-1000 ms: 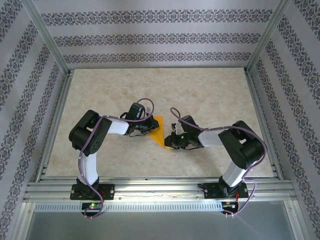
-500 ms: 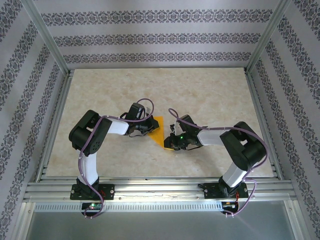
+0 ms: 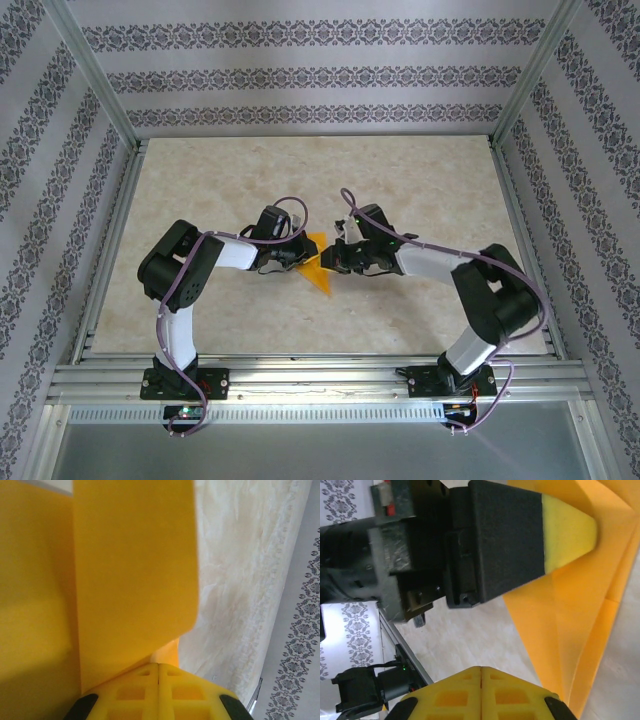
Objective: Fold a paper plane with a square sheet of paper (pick it up from the middle)
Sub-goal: Fourth fold the wing at the center of the table.
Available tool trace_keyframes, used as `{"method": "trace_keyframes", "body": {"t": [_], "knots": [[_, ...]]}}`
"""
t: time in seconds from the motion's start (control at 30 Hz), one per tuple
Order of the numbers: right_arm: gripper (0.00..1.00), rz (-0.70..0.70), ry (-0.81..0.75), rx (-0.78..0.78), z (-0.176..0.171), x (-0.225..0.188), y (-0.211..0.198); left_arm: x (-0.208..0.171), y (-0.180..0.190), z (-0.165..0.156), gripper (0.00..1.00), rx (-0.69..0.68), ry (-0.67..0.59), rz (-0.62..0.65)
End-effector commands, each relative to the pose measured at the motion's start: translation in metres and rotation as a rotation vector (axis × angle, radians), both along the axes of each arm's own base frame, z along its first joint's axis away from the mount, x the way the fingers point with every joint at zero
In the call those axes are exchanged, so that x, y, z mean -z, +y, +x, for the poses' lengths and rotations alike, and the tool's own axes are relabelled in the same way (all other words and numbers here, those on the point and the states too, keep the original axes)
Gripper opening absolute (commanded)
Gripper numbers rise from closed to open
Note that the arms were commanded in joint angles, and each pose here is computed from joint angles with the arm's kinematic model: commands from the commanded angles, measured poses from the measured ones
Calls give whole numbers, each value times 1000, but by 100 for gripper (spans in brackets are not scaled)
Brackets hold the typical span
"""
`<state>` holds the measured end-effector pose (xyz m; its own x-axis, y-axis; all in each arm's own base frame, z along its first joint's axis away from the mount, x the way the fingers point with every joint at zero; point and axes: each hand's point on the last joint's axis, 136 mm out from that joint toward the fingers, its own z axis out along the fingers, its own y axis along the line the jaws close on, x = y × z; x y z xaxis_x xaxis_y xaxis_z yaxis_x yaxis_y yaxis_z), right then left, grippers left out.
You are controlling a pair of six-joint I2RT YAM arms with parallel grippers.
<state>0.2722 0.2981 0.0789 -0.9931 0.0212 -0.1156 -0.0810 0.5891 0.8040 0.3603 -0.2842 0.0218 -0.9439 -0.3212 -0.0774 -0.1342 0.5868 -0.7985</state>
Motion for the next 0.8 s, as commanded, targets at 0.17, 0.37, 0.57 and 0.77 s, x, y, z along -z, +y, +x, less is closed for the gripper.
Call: {"method": "trace_keyframes", "body": {"t": [0.17, 0.37, 0.57, 0.77], "knots": [[4, -26, 63, -23, -7, 24, 15, 28, 16, -6, 0, -39, 51, 71], [4, -71, 100, -8, -12, 46, 6, 26, 16, -6, 0, -40, 49, 71], [4, -61, 137, -8, -21, 58, 2, 27, 16, -6, 0, -41, 51, 72], [3, -50, 164, -1, -30, 65, -2, 27, 16, -6, 0, -41, 53, 71]]}}
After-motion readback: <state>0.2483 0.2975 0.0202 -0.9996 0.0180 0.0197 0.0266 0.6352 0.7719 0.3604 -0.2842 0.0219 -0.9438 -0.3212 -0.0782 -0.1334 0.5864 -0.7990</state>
